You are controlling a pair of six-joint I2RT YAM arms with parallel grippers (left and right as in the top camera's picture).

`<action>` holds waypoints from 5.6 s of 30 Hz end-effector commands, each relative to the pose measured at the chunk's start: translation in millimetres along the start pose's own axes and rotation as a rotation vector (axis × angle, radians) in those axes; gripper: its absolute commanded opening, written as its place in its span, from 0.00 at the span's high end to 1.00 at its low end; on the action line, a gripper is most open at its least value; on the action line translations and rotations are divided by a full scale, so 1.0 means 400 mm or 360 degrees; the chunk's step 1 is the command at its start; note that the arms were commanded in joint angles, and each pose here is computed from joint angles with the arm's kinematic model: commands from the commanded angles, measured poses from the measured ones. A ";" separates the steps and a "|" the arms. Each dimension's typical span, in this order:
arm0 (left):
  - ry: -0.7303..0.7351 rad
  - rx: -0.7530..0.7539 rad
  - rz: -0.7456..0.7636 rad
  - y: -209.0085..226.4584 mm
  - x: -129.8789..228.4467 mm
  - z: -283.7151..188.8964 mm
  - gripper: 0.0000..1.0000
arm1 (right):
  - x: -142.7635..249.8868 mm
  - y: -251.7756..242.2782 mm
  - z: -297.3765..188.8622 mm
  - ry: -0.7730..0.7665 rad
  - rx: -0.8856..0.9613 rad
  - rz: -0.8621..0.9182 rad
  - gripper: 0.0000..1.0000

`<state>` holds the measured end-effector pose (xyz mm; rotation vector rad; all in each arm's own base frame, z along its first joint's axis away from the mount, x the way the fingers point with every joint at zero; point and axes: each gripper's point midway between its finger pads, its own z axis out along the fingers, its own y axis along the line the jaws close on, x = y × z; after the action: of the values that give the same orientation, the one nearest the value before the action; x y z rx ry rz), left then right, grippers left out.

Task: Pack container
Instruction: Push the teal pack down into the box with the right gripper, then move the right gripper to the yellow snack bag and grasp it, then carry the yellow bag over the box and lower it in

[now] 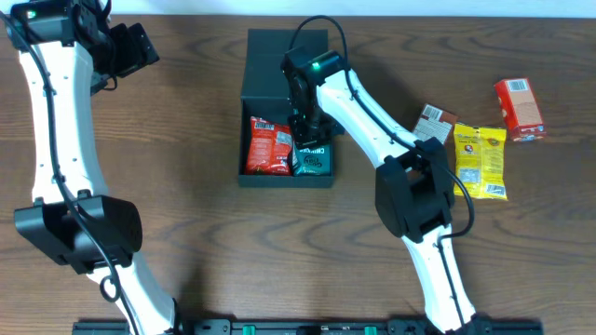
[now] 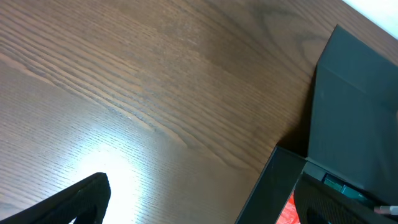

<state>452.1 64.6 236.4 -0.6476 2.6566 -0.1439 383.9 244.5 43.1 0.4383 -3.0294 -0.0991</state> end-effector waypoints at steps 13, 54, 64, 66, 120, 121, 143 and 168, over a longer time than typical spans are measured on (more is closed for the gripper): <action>0.0013 -0.0003 0.0017 0.007 0.001 0.005 0.05 | 0.034 -0.003 -0.080 0.0018 0.0011 -0.0080 0.99; 0.0013 -0.0004 0.0018 0.007 0.001 0.005 0.05 | 0.080 0.058 0.026 0.0050 -0.0115 -0.0292 0.99; 0.0011 -0.0004 0.0018 0.007 0.001 0.005 0.05 | -0.027 0.044 -0.197 -0.0286 -0.0028 -0.0320 0.99; 0.0012 -0.0004 0.0018 0.007 0.001 0.005 0.05 | -0.055 0.002 -0.248 -0.0378 0.0032 -0.0274 0.99; 0.0004 0.0000 -0.0018 0.005 -0.002 0.005 0.04 | 0.315 -0.949 0.056 -0.0377 -0.0754 0.0899 0.37; 0.0004 0.0000 -0.0019 0.005 -0.002 0.005 0.05 | 0.311 -0.941 0.059 -0.0382 -0.0772 0.0894 0.49; 0.0002 -0.0001 -0.0024 0.006 -0.003 0.005 0.05 | 0.076 -0.656 -0.545 -0.1081 -0.0953 0.0443 0.99; 0.0015 -0.0004 0.0034 0.009 0.001 0.005 0.05 | -0.167 0.097 -0.334 -0.0265 -0.1341 0.1013 0.99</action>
<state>451.9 65.0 236.3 -0.6336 2.6603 -0.1399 446.4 294.5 180.3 -0.4495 -2.7981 -1.3518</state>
